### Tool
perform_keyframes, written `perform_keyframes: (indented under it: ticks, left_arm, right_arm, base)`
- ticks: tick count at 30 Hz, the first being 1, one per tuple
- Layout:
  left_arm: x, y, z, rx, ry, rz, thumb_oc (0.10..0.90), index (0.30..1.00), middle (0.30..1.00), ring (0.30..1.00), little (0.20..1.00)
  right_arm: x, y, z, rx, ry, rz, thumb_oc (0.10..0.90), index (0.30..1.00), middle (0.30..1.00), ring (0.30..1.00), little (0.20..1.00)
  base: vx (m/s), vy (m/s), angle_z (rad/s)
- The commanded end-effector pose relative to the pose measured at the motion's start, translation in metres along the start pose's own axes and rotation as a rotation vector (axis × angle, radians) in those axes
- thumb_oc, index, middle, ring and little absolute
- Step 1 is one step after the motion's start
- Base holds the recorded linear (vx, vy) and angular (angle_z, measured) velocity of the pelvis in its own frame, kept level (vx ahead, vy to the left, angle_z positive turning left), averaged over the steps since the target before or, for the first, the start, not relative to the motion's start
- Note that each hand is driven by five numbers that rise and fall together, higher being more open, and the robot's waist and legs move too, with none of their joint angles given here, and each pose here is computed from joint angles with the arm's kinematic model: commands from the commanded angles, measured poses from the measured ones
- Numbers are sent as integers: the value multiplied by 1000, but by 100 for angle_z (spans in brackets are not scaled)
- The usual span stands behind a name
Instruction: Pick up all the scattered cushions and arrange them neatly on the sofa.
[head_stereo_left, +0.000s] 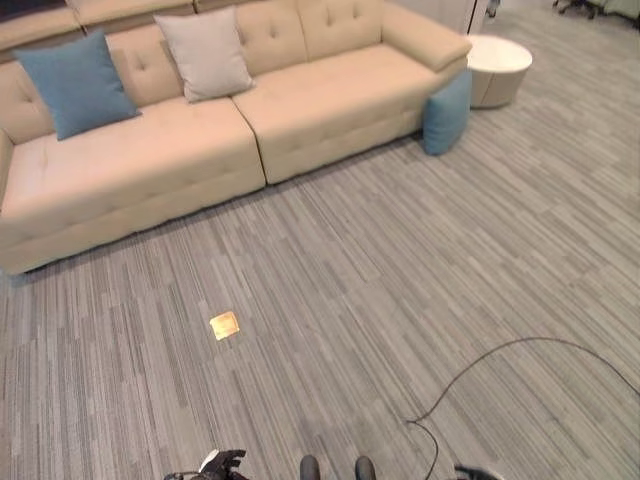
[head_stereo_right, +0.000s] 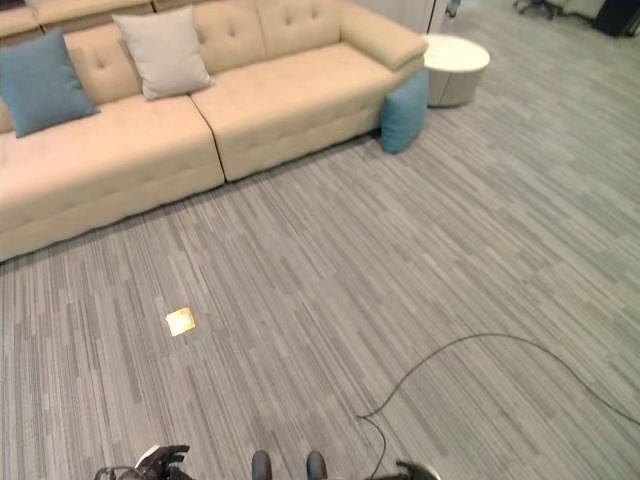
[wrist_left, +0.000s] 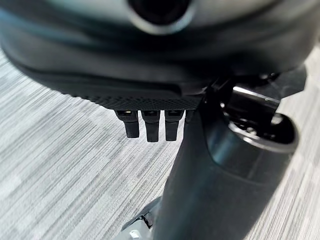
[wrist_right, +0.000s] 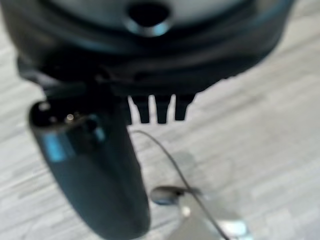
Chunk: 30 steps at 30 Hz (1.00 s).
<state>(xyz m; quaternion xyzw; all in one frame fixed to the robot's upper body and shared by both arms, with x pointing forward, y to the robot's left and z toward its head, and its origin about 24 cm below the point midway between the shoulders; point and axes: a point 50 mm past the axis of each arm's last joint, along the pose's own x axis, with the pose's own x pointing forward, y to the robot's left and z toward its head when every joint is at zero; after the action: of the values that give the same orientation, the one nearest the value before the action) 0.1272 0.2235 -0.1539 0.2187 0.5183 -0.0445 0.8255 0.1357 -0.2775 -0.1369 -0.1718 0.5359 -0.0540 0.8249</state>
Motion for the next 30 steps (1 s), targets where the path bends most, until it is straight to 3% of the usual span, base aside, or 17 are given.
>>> perform_keyframes:
  ticks: [1,7,14,15,17,19,20,21,24,30]
  left_arm:
    - [4,16,27,76,-78,44,800,900,900,900,900]
    - [5,19,41,189,-112,48,800,900,900,900,900]
    - [5,-2,47,198,-160,9,800,900,900,900,900]
    - [4,-7,50,168,-177,7,800,900,900,900,900]
    - [3,-8,62,113,-225,40,800,900,900,900,900]
    - [1,-3,79,110,-301,61,800,900,900,900,900]
    - [1,-3,79,110,-301,61,800,900,900,900,900]
    - [-1,-6,86,96,-343,62,800,900,900,900,900]
    - [-3,-13,83,103,-362,63,800,900,900,900,900]
    - [-3,-23,50,146,-270,59,800,900,900,900,900]
  right_arm:
    - [-2,-21,-3,18,-3,-62,800,900,900,900,900]
    - [-1,-15,28,6,-141,-69,800,900,900,900,900]
    - [-3,-26,22,-9,-143,-106,800,900,900,900,900]
    - [-5,-7,30,-73,-207,-81,800,900,900,900,900]
    - [-6,-3,14,-169,-195,-98,800,900,900,900,900]
    - [-12,6,56,-180,-356,-60,800,900,900,900,900]
    - [-12,7,56,-179,-355,-59,800,900,900,900,900]
    - [-27,15,87,-230,-533,-33,800,900,900,900,900]
    - [-35,22,97,-253,-604,-15,800,900,900,900,900]
    - [-21,39,89,-335,-517,-10,800,900,900,900,900]
  base:
    - [95,28,-25]
    - [301,-33,-59]
    - [495,-206,-43]
    - [688,-578,0]
    - [445,-501,4]
    - [226,-341,-77]
    - [420,-203,-129]
    - [496,-135,-126]
    - [591,-72,-103]
    - [792,25,-65]
